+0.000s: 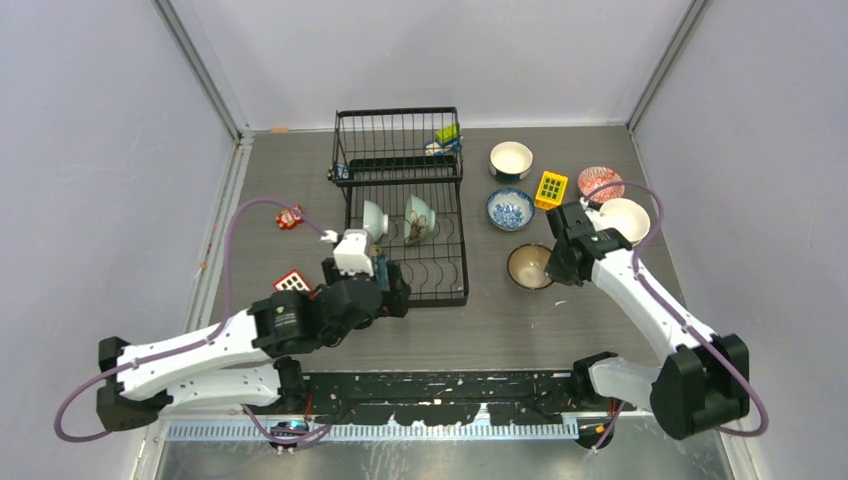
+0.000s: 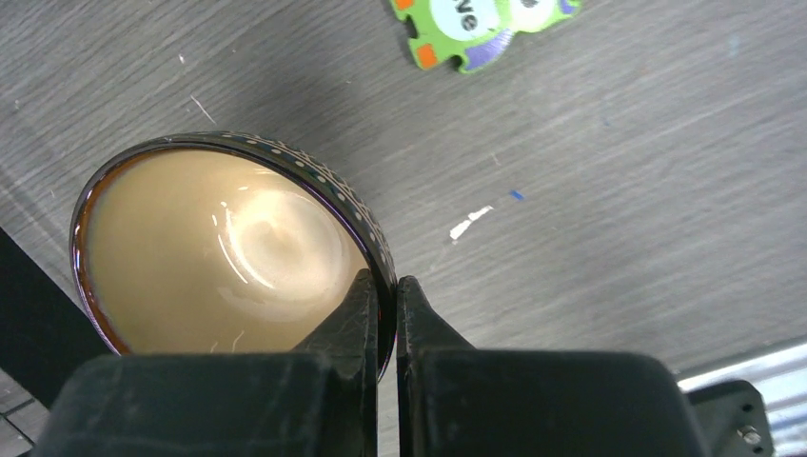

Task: Unload the bowls from the dish rack
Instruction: Place the bowl at the center of the board.

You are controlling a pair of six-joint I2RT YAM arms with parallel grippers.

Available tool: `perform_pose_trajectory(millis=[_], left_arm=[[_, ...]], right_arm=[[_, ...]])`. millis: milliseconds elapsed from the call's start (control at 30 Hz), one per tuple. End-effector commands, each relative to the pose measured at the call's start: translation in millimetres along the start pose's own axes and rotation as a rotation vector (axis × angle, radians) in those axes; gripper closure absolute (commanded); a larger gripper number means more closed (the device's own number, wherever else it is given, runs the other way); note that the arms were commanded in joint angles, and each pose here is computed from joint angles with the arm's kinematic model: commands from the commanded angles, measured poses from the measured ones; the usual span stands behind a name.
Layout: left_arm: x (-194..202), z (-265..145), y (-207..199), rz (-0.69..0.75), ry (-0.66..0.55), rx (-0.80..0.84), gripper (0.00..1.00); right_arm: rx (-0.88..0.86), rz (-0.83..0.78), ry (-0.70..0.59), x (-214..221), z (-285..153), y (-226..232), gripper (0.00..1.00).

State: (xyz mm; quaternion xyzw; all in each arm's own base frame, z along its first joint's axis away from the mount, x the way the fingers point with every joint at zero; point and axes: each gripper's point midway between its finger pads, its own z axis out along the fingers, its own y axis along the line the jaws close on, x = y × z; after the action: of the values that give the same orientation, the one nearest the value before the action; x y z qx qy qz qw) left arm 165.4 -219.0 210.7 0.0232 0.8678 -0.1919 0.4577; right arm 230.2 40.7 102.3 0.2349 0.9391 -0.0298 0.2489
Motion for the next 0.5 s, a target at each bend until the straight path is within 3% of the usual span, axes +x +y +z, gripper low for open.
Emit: perform_pose_trajectory(millis=[0,200,467], left_arm=[[-17.5,-12.5,18.6,-0.06,-0.112,0.014,0.0],[-22.6,-23.3,40.1,-0.096,-0.174,0.013,0.0],[-24.8,-24.5,42.4,-0.061,-0.17,-0.008,0.0]], right_arm=[[-0.117,0.086,-0.092,-33.5,10.6,39.4,0.99],[-0.094,0.12,-0.096,-39.3,31.7,42.3,0.99],[-0.086,0.145,-0.057,-29.3,52.7,46.7,0.99]])
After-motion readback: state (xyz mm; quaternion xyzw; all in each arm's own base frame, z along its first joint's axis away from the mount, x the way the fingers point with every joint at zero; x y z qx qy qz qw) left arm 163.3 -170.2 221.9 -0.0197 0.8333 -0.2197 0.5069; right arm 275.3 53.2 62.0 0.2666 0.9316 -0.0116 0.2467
